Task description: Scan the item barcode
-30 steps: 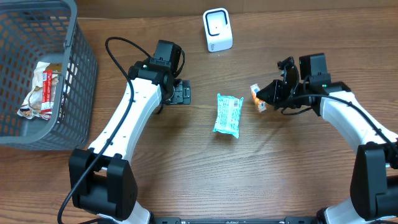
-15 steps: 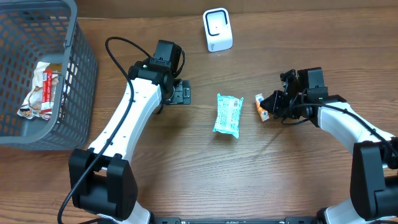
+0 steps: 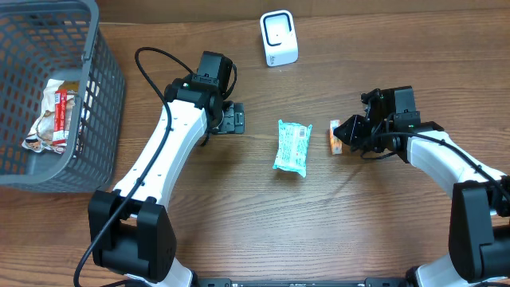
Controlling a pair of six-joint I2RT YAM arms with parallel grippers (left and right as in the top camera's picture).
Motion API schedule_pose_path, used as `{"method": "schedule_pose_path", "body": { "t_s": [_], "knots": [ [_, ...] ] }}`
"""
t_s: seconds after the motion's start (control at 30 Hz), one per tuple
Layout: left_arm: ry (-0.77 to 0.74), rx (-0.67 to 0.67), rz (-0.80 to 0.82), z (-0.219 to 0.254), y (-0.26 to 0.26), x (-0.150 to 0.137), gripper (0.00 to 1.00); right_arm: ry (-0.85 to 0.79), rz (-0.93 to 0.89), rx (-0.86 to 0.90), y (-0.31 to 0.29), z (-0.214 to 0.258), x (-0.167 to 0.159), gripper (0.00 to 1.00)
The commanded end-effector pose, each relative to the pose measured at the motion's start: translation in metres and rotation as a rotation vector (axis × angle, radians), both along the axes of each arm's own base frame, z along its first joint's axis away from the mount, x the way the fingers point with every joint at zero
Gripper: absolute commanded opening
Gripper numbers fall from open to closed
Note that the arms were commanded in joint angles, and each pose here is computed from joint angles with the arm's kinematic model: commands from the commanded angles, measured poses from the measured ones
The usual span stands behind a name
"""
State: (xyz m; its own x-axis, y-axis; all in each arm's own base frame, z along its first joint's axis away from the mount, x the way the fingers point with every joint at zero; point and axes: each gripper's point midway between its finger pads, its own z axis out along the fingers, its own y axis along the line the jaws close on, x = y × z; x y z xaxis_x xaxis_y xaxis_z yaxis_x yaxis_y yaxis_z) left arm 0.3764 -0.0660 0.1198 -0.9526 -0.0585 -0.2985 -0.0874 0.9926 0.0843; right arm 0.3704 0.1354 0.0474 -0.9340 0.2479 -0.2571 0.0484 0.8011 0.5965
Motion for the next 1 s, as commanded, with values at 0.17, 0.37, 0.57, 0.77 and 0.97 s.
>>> {"method": "schedule_pose_path", "body": {
  "t_s": [0.17,0.37,0.57,0.77,0.97],
  "knots": [
    [-0.005,0.008,-0.005,0.001,0.002,0.001,1.0,0.002,-0.012,-0.026,-0.005,-0.003,-0.001,0.55],
    [-0.005,0.008,-0.005,0.001,0.002,0.001,1.0,0.031,-0.035,-0.078,-0.013,-0.011,-0.005,0.61],
    [-0.005,0.007,-0.006,0.001,0.002,0.001,1.0,0.028,-0.02,-0.118,-0.015,-0.014,-0.007,0.62],
    [-0.006,0.006,-0.002,0.001,0.002,0.001,1.0,-0.029,0.09,-0.175,0.002,-0.014,-0.011,0.62],
    [-0.008,0.006,-0.002,0.001,0.002,0.002,1.0,-0.076,0.076,-0.291,0.002,-0.013,-0.002,0.62]
  ]
}}
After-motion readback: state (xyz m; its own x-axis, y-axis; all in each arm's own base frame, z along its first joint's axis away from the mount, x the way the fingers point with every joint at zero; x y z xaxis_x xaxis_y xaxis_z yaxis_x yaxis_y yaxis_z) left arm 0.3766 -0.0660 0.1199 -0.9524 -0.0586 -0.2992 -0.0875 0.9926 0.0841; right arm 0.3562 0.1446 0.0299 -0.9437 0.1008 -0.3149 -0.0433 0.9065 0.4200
